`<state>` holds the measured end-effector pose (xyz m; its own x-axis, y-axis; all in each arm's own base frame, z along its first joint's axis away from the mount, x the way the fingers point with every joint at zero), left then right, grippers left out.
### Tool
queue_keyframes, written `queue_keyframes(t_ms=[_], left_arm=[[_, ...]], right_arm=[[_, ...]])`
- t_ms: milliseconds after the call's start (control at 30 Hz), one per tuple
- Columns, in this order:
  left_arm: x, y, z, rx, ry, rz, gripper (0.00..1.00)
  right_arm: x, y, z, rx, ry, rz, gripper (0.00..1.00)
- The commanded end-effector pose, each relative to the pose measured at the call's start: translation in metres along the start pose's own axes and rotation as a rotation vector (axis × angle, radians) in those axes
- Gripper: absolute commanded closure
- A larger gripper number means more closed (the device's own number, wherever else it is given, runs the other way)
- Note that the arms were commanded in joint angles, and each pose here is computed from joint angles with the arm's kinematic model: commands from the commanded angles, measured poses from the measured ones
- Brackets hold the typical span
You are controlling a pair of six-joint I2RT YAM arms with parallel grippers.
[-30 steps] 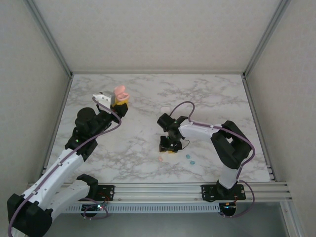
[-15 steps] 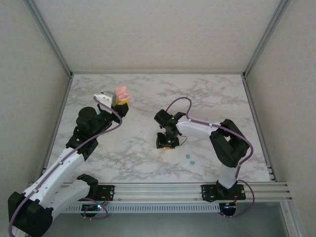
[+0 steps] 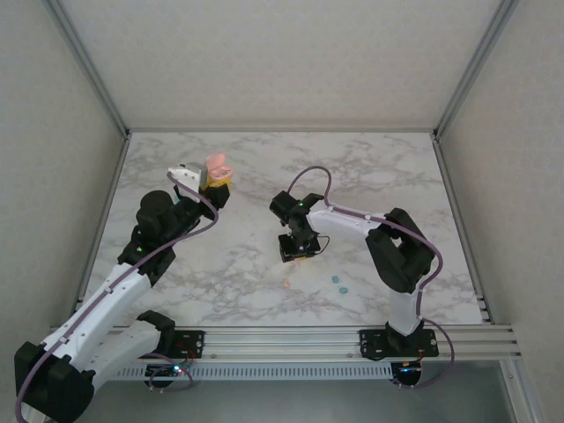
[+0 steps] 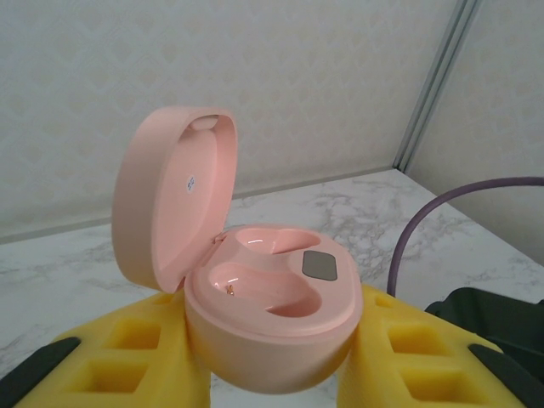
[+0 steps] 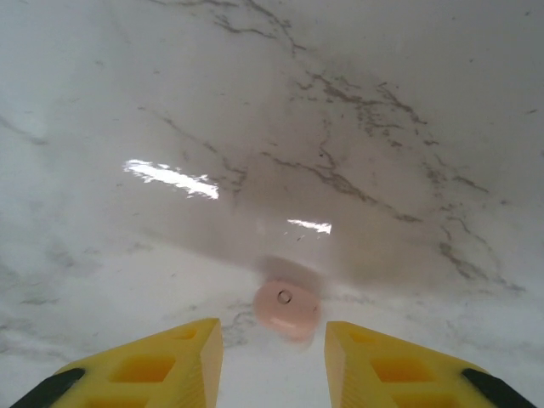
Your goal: Insert wireless bluetooth earbuds into charging case
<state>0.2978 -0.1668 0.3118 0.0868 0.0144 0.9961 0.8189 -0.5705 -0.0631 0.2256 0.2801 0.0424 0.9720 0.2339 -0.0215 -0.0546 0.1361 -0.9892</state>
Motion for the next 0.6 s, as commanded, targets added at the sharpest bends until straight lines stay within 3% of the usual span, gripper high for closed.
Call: queue_keyframes(t_ms=[0,300,567], left_arm=[[0.014,-0.004,0.001,0.001,0.002,-0.043,0.77],[0.015,-0.001,0.000,-0.009,-0.008,-0.041,0.76],[0.015,0.000,-0.001,-0.017,-0.016,-0.038,0.76]], right_arm=[[0.001,0.006,-0.003,-0.012,-0.019,0.023,0.62],[0.004,0.014,0.003,0.050,-0.096,0.037,0.59],[-0.009,0.019,0.008,0.109,-0.113,0.101,0.63]])
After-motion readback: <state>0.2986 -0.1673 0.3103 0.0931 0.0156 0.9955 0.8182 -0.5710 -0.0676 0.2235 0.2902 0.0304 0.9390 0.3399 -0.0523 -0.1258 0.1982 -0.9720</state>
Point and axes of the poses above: each hand's point on the last joint's axis, 136 mm out from that joint toward the fingers, its own y axis out along the fingers, its own z axis along the line the jaws close on, x = y × z, the point moved 1 cm from there along -y, back along the fingers, and after that the axes turned 5 degrees about y, right-handed, at the moved point
